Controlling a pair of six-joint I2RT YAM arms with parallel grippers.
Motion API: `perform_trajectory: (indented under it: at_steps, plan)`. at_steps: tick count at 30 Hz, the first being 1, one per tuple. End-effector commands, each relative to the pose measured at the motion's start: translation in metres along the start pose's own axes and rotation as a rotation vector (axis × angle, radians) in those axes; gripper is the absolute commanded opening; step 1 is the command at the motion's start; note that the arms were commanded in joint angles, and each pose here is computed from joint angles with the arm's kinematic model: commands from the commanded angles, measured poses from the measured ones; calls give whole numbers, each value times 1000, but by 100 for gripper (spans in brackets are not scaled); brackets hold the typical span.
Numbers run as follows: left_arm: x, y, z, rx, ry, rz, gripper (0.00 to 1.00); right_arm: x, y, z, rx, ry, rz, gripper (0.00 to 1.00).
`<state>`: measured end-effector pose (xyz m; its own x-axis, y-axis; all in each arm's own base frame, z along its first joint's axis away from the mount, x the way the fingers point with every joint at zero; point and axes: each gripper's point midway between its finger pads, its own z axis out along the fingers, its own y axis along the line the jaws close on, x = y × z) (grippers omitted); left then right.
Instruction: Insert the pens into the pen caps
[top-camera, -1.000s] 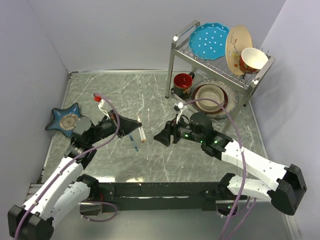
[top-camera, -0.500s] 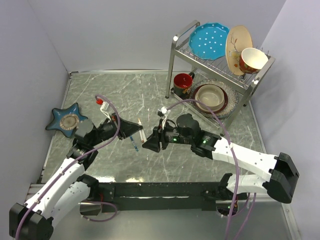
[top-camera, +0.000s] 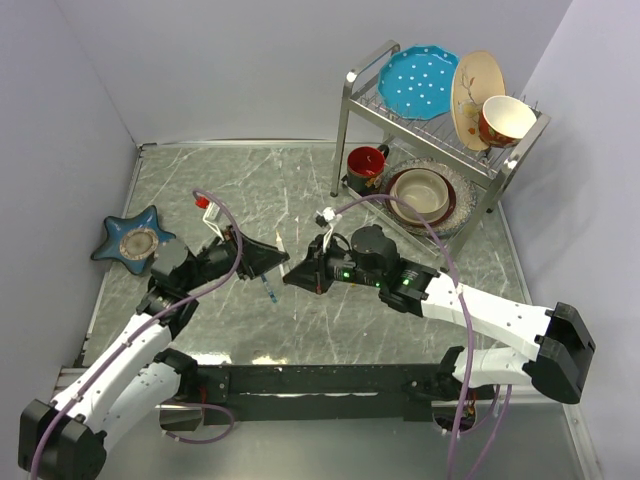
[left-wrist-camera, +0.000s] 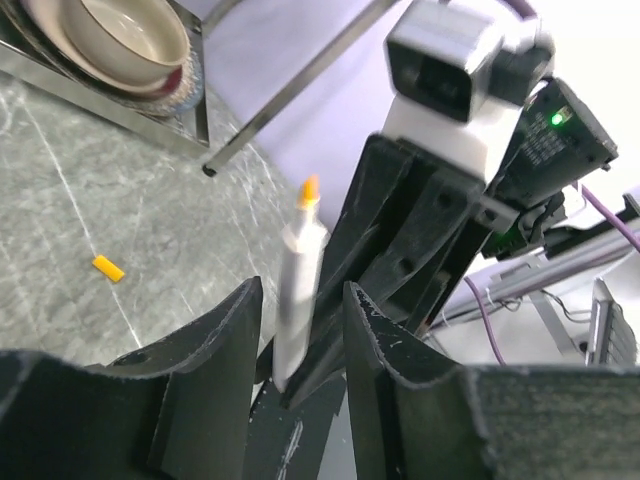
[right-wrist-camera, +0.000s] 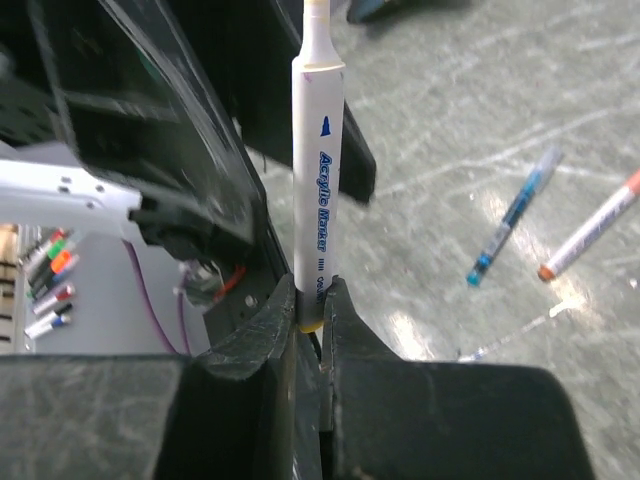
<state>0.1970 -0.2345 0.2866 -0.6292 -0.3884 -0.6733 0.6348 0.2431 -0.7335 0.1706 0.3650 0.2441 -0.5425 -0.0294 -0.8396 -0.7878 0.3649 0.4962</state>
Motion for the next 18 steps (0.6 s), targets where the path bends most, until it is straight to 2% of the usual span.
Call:
perform_trajectory:
  at_steps: [1, 5, 7, 10, 11, 12, 14, 15, 18]
  plan:
    - [5, -14, 3, 105, 27, 11, 41, -33, 19, -1, -59, -126, 11, 0]
    - [5, -11, 4, 98, 12, 25, 39, -33, 19, 2, -69, -137, 35, 0]
    - [2, -13, 4, 99, -9, 45, 35, -30, 19, 3, -72, -134, 49, 0]
    - [-1, -17, 2, 113, -34, 73, 20, -30, 17, 3, -62, -142, 64, 0]
    - [0, -18, 1, 125, -35, 81, 8, -30, 17, 4, -59, -144, 73, 0]
    - [0, -18, 1, 127, -35, 83, 2, -30, 16, 4, -55, -146, 80, 2]
    - [-1, -17, 1, 121, -41, 96, 1, -29, 12, 3, -25, -141, 102, 11]
    - [-1, -17, 0, 117, -44, 103, 1, -28, 10, 2, -8, -139, 109, 26]
    - [-7, -8, -2, 46, -79, 139, 1, -16, -5, -8, 64, -126, 121, 43]
